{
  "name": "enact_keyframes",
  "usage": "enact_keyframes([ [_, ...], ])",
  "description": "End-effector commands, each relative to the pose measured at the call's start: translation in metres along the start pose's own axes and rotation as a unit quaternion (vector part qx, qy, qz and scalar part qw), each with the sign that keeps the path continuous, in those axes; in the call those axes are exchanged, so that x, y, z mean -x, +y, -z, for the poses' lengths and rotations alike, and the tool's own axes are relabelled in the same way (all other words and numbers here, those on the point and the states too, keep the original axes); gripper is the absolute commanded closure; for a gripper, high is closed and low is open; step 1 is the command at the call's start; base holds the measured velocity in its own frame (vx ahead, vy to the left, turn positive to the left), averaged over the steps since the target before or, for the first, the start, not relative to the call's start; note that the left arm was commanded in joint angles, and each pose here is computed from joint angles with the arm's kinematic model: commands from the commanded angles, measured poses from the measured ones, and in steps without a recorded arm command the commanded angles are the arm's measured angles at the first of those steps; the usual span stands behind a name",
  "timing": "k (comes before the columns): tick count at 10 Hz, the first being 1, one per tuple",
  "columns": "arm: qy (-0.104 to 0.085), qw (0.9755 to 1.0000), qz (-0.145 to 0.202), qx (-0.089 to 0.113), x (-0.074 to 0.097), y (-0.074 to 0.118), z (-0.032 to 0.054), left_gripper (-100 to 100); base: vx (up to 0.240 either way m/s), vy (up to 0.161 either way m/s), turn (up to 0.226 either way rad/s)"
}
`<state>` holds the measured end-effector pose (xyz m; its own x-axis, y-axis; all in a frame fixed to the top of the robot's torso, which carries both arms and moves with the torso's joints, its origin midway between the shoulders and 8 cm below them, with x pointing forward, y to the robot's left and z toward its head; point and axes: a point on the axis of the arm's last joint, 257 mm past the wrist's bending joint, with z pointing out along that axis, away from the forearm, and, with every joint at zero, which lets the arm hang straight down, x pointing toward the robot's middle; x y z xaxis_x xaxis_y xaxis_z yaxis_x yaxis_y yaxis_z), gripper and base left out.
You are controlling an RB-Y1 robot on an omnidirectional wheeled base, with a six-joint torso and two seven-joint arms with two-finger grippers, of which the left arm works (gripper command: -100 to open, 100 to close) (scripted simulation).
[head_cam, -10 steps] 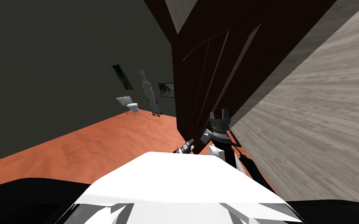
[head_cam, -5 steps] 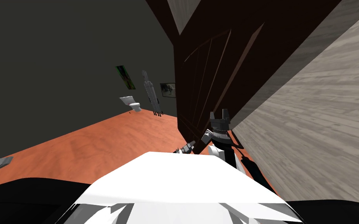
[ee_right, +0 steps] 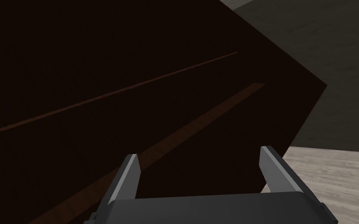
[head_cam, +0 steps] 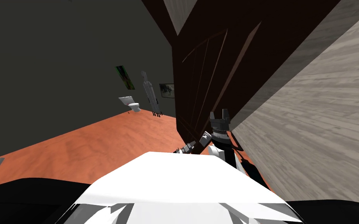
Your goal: Push the door open
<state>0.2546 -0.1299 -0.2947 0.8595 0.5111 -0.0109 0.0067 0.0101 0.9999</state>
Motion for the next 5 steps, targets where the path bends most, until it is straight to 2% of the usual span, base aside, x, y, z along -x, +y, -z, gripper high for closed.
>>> enact_keyframes([
  [1, 0.001, 1.0000, 0.000, 0.000, -0.0008, -0.0004, -0.0024, -100, 0.157, -0.234, -0.015],
  [5, 0.003, 1.0000, 0.000, 0.000, -0.0030, -0.0013, -0.0073, -100, 0.097, -0.214, -0.002],
])
